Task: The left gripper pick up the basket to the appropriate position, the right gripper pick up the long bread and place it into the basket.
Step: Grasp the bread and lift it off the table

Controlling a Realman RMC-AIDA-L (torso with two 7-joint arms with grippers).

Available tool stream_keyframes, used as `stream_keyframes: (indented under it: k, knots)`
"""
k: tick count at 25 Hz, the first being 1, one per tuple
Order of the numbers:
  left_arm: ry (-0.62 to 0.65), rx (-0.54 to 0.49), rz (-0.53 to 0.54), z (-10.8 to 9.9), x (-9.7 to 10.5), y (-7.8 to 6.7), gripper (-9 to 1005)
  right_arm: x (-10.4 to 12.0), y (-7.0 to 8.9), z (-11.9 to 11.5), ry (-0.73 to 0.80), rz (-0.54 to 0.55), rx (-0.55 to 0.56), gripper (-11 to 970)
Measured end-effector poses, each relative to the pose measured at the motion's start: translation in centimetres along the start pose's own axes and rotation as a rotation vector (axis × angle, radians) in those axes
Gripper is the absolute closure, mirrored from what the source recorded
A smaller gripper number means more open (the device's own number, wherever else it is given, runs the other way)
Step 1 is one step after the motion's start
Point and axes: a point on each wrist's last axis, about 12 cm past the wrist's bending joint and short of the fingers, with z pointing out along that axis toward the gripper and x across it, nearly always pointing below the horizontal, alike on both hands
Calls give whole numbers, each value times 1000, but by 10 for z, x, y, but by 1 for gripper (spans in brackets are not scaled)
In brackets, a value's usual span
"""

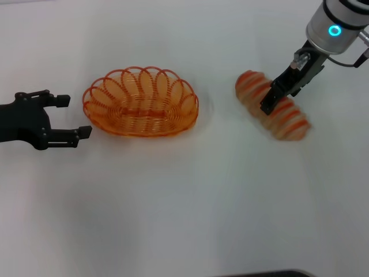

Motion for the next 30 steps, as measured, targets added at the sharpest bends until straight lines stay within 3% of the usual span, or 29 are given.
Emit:
stream_keyframes:
  k: [23, 28, 30]
  knots:
    - [1, -1, 8, 0, -2, 1, 108, 2, 1, 11, 16, 5, -2, 212]
    - [-1, -3, 6, -1, -2, 1, 109, 3, 0, 12, 18, -1, -2, 364]
    - [-2, -3, 6, -1, -2, 1, 109, 4, 0, 12, 19, -1, -3, 381]
